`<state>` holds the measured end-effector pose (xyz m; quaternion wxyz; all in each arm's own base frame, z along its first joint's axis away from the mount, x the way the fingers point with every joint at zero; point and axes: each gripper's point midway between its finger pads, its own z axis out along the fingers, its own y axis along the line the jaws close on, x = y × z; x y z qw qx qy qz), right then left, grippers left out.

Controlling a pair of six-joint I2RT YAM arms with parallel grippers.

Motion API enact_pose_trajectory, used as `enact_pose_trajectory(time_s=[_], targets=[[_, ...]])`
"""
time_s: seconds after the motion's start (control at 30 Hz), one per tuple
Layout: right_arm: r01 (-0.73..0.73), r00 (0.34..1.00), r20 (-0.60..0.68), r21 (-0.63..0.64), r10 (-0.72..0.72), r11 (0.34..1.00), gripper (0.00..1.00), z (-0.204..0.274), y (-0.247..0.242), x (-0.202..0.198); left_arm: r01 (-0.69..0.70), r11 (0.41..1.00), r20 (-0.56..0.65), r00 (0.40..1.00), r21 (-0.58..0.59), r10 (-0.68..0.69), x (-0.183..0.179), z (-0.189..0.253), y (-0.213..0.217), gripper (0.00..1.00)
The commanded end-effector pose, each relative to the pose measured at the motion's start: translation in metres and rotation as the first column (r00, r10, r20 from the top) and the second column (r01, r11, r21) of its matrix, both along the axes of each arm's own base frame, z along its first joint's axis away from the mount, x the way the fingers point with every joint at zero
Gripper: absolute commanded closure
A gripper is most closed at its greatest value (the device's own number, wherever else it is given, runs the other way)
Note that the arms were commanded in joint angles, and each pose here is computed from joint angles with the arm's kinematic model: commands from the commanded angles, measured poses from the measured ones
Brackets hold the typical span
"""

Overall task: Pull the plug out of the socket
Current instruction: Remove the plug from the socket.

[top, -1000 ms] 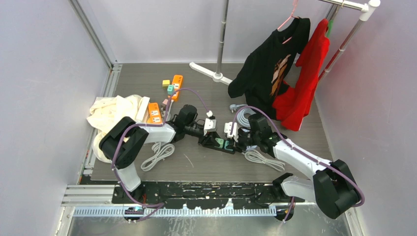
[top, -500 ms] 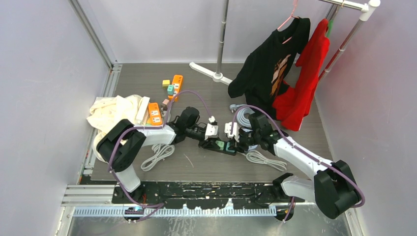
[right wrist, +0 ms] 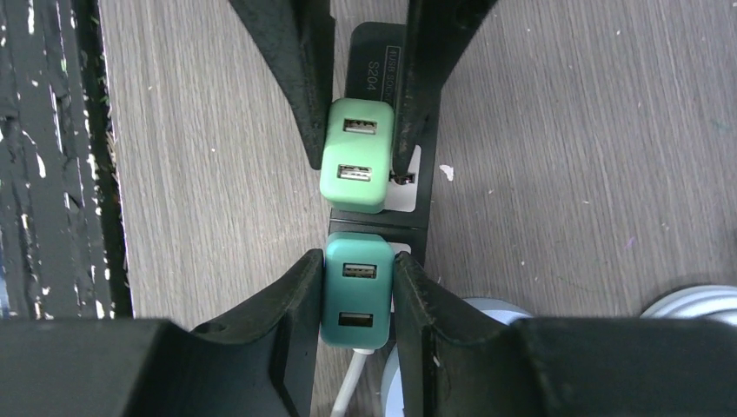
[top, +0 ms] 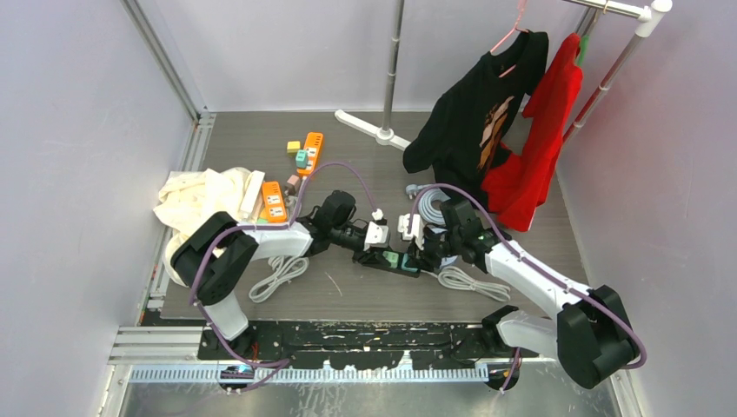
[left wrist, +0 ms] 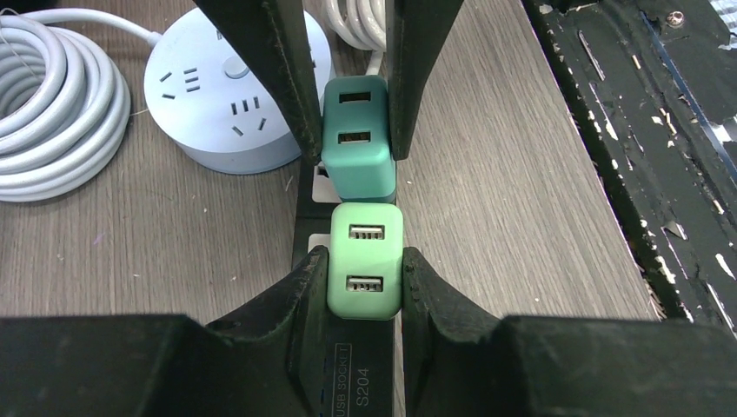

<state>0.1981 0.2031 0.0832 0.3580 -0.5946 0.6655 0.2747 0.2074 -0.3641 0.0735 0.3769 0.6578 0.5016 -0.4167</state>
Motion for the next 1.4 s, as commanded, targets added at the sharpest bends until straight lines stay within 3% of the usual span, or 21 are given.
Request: enact_pose_trajectory(time_s=[0.0, 0.17, 0.37, 0.6, 0.87, 1.13, 1.37], targets=[[0.058, 0.998, 0.021, 0.136, -0.062, 0.989, 0.99, 0.041, 0.017, 0.022, -0.076, 0.98, -0.054, 0.995, 0.182, 0.087, 0.002, -0.044, 0.029, 1.0], [0.092, 0.995, 0.018, 0.098, -0.094, 0.991, 0.99, 0.033, -0.003, 0.026, -0.082, 0.976, -0.076, 0.992, 0.202, 0.099, -0.001, -0.049, 0.032, 1.0], [-0.007, 1.0, -0.012, 0.025, 0.007, 1.0, 0.99, 0.017, -0.017, -0.007, -0.081, 0.976, -0.086, 0.991, 0.204, 0.1, 0.001, -0.047, 0.029, 1.0], [-0.04, 0.999, -0.017, 0.105, 0.042, 0.994, 0.99, 0.037, 0.007, -0.01, -0.085, 0.973, -0.108, 0.988, 0.212, 0.11, 0.001, -0.048, 0.028, 1.0], [0.054, 0.999, -0.017, 0.142, -0.052, 0.988, 0.99, 0.065, 0.003, 0.012, -0.148, 0.972, -0.113, 0.979, 0.18, 0.17, 0.008, -0.038, 0.024, 1.0], [0.207, 0.972, -0.146, 0.185, -0.181, 0.961, 0.99, 0.078, -0.021, 0.008, -0.31, 0.95, -0.137, 0.94, 0.042, 0.313, 0.034, 0.017, 0.005, 0.62], [0.359, 0.909, -0.321, 0.279, -0.265, 0.891, 0.99, 0.094, -0.028, 0.009, -0.373, 0.923, -0.111, 0.925, -0.094, 0.363, 0.043, 0.067, 0.002, 0.4]])
